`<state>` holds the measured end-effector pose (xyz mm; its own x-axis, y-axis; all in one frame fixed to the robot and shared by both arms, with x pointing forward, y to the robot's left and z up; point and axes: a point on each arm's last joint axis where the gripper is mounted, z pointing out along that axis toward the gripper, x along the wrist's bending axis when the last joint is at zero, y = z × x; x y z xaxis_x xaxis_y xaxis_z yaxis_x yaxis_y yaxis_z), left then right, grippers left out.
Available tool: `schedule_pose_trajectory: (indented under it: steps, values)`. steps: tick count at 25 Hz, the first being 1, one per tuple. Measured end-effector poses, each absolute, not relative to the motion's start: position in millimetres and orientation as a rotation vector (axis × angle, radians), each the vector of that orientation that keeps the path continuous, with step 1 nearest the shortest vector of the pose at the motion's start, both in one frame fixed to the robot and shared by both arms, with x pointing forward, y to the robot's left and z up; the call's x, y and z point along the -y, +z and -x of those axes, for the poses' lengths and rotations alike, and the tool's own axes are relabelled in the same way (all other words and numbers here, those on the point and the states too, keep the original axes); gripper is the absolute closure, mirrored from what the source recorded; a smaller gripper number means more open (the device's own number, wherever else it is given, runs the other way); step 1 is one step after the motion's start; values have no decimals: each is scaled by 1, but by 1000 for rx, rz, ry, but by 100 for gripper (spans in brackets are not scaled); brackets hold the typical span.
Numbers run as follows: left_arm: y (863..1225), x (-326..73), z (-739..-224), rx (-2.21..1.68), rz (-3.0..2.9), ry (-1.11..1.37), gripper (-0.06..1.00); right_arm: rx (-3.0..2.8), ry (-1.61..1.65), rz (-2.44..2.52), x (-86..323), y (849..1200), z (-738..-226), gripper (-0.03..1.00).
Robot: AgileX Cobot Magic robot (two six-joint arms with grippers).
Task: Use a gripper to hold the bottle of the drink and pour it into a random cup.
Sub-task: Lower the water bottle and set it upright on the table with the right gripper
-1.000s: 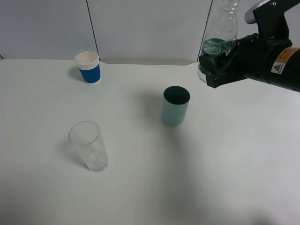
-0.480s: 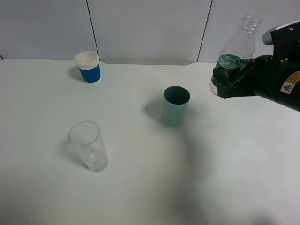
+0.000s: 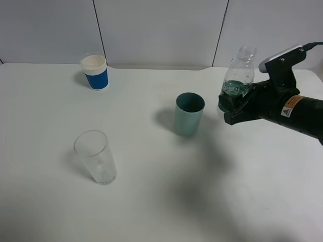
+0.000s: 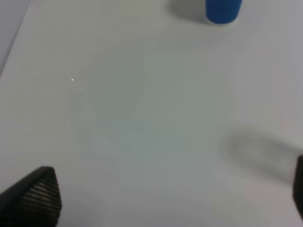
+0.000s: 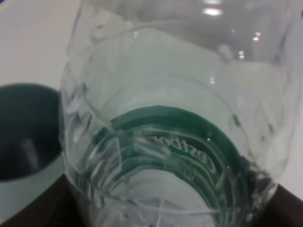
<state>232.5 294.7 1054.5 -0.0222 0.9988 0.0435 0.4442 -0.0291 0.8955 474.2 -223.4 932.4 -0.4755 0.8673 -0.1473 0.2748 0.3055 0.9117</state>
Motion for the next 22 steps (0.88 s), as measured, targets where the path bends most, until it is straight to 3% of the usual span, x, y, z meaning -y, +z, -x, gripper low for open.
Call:
schedule_pose_trajectory:
  steps: [8, 22]
  values:
    - [1055, -295, -232, -1548, -1555, 1007, -5, -1962, 1132, -1066, 228, 905, -481, 39]
    - [1055, -295, -232, -1548, -1555, 1007, -5, -1883, 1026, -1022, 240, 887, -492, 39]
